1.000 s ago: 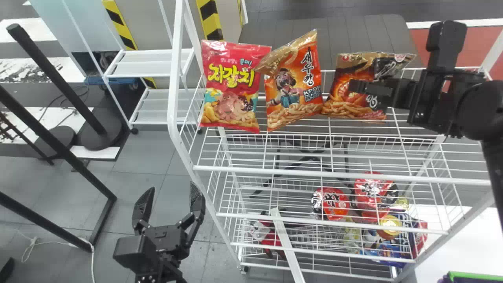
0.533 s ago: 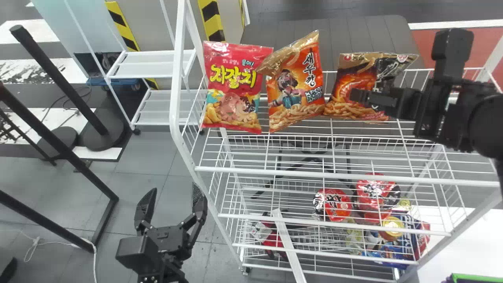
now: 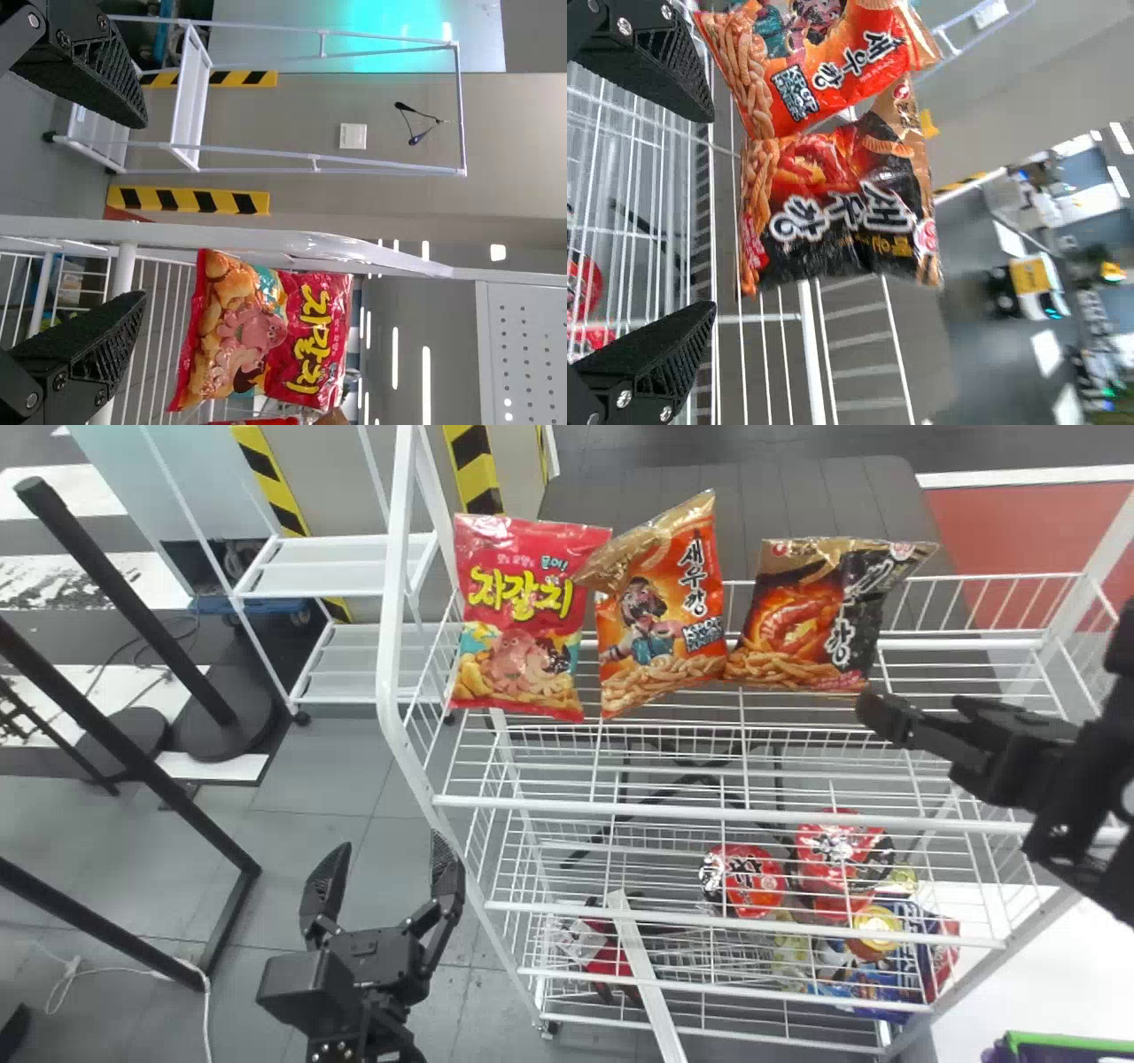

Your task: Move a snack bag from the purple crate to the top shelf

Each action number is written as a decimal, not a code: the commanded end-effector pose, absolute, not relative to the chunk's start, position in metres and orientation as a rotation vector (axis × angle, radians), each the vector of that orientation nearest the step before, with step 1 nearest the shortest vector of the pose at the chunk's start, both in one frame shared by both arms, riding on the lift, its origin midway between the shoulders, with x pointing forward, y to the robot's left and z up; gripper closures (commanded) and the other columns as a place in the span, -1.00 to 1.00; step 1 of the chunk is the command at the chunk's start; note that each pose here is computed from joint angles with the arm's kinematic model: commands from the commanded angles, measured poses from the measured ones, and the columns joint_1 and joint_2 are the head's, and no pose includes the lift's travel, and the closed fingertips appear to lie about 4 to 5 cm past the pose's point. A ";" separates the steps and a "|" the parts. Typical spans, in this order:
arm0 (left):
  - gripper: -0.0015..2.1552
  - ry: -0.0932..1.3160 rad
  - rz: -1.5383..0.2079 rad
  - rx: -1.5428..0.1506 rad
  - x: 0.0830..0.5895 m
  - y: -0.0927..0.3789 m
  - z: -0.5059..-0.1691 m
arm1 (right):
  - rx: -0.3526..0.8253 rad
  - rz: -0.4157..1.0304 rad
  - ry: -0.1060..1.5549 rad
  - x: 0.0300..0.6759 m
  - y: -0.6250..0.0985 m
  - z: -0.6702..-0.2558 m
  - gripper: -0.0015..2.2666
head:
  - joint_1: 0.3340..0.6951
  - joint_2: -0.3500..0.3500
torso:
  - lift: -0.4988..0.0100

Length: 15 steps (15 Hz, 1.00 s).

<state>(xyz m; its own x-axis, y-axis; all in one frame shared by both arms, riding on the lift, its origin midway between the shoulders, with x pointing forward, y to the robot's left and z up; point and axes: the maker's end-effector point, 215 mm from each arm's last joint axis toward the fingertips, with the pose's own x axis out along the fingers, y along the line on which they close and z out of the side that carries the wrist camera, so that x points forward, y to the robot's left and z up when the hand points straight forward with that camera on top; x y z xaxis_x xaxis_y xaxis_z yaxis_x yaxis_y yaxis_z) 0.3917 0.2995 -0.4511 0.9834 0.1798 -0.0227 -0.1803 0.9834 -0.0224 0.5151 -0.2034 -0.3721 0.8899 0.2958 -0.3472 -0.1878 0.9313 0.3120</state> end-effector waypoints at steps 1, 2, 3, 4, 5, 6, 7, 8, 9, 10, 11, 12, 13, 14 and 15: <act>-0.86 0.021 0.181 -0.024 0.392 0.299 -0.451 | 0.224 0.200 0.242 0.493 -0.235 -0.361 -0.94 | 1.00 0.35 | 0.96; -0.86 0.021 0.179 -0.024 0.392 0.298 -0.451 | 0.212 0.202 0.198 0.483 -0.241 -0.362 -0.94 | 1.00 0.33 | 0.96; -0.86 0.021 0.177 -0.024 0.392 0.298 -0.451 | 0.202 0.189 0.158 0.474 -0.252 -0.365 -0.94 | 1.00 0.27 | 0.96; -0.86 0.022 0.176 -0.023 0.392 0.298 -0.451 | 0.194 0.184 0.127 0.465 -0.260 -0.368 -0.94 | 1.00 0.25 | 0.96; -0.86 0.021 0.176 -0.023 0.392 0.298 -0.451 | 0.184 0.173 0.100 0.456 -0.265 -0.370 -0.94 | 1.00 0.22 | 0.96; -0.86 0.021 0.175 -0.021 0.392 0.297 -0.450 | 0.164 0.156 0.049 0.446 -0.272 -0.368 -0.94 | 1.00 0.17 | 0.96; -0.86 0.025 0.177 -0.021 0.391 0.298 -0.452 | 0.161 0.143 0.046 0.438 -0.277 -0.378 -0.93 | 1.00 0.17 | 0.96; -0.86 0.025 0.176 -0.020 0.390 0.297 -0.451 | 0.156 0.135 0.043 0.433 -0.280 -0.385 -0.93 | 1.00 0.12 | 0.96; -0.86 0.027 0.174 -0.019 0.389 0.296 -0.451 | 0.150 0.126 0.030 0.428 -0.283 -0.388 -0.93 | 1.00 0.10 | 0.96; -0.86 0.027 0.172 -0.016 0.388 0.295 -0.450 | 0.149 0.119 0.022 0.422 -0.284 -0.390 -0.93 | 1.00 0.09 | 0.96; -0.86 0.026 0.172 -0.015 0.387 0.295 -0.449 | 0.144 0.118 0.013 0.417 -0.283 -0.390 -0.93 | 1.00 0.07 | 0.96; -0.86 0.024 0.170 -0.015 0.386 0.293 -0.446 | 0.138 0.123 0.022 0.412 -0.278 -0.395 -0.92 | 1.00 0.05 | 0.96; -0.86 0.022 0.169 -0.013 0.384 0.292 -0.444 | 0.129 0.139 0.040 0.407 -0.268 -0.402 -0.91 | 1.00 0.05 | 0.96; -0.86 0.023 0.167 -0.005 0.382 0.291 -0.444 | 0.111 0.149 0.055 0.403 -0.258 -0.407 -0.90 | 1.00 0.05 | 0.96; -0.86 0.021 0.165 -0.002 0.381 0.289 -0.442 | 0.102 0.152 0.067 0.398 -0.249 -0.410 -0.90 | 1.00 0.07 | 0.96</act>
